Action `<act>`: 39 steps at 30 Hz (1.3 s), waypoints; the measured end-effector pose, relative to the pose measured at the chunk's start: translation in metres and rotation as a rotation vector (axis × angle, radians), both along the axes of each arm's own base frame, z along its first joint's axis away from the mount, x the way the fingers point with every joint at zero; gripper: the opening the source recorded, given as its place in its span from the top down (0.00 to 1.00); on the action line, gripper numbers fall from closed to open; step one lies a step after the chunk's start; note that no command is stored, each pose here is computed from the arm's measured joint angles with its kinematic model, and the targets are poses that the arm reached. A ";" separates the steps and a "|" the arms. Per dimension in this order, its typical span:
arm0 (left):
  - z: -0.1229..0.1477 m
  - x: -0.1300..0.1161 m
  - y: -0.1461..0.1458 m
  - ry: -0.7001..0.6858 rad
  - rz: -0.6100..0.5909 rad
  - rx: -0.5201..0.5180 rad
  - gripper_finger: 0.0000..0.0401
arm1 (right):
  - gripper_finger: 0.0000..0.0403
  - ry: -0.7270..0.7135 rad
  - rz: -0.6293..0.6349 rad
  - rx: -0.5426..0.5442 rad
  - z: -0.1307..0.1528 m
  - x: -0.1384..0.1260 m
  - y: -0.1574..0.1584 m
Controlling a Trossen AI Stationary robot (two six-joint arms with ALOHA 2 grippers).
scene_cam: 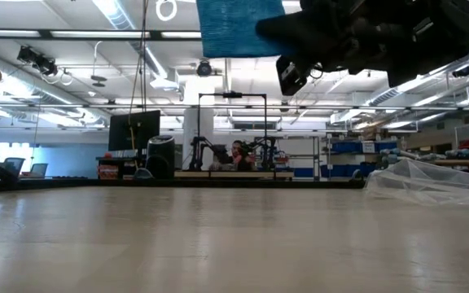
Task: Roll bandage
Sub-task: Roll the blue bandage
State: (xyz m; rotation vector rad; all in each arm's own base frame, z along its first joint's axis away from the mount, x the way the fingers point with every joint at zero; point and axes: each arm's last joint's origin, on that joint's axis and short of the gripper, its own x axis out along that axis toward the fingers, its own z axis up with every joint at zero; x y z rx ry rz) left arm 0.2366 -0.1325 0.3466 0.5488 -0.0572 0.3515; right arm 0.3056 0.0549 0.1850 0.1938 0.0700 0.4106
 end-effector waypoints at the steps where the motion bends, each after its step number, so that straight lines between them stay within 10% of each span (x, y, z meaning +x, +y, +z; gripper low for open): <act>1: -0.002 0.000 0.001 0.005 0.024 0.006 0.97 | 0.97 0.005 0.023 0.011 0.000 -0.001 0.003; 17: -0.055 -0.027 0.043 0.041 0.267 -0.038 0.97 | 1.00 -0.188 0.242 0.010 0.052 -0.034 0.046; 39: -0.135 0.016 0.046 0.222 0.214 -0.089 0.97 | 1.00 -0.298 -0.081 -0.084 0.172 -0.025 -0.009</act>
